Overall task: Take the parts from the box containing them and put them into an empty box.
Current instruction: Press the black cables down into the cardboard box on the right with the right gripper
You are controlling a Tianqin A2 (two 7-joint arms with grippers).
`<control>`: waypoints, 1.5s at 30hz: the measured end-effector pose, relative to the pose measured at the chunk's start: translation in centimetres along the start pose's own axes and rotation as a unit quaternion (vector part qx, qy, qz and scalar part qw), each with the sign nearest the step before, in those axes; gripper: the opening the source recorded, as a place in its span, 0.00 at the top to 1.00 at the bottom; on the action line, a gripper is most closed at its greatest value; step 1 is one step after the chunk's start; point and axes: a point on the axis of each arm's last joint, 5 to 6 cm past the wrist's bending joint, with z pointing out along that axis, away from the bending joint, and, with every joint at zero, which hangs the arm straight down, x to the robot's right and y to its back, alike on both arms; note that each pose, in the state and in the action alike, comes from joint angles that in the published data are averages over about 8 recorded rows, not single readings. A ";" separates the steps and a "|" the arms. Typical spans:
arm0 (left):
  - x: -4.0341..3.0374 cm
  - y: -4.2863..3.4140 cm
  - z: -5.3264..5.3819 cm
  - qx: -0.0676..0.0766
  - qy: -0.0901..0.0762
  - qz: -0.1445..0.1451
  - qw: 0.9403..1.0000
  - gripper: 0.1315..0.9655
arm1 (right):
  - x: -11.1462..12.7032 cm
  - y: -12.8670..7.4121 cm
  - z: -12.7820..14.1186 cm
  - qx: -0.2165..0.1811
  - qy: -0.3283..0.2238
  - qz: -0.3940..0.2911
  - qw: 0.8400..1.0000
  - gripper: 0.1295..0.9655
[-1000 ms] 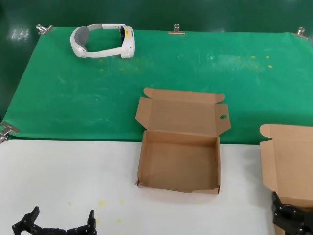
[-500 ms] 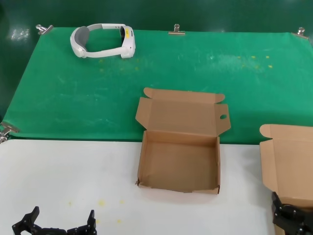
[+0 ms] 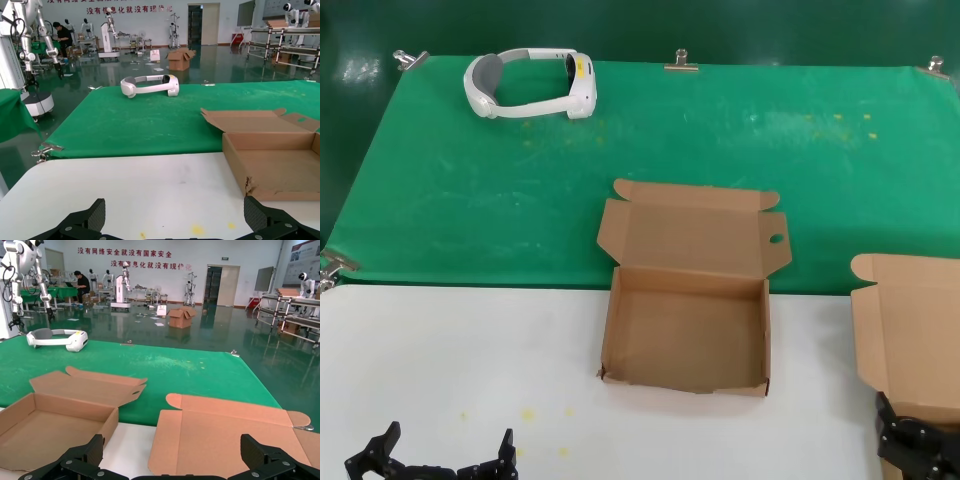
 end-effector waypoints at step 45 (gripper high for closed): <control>0.00 0.00 0.0 0.000 0.000 0.000 1.000 0.00 | 0.0 0.0 0.0 0.000 0.000 0.000 1.000 0.00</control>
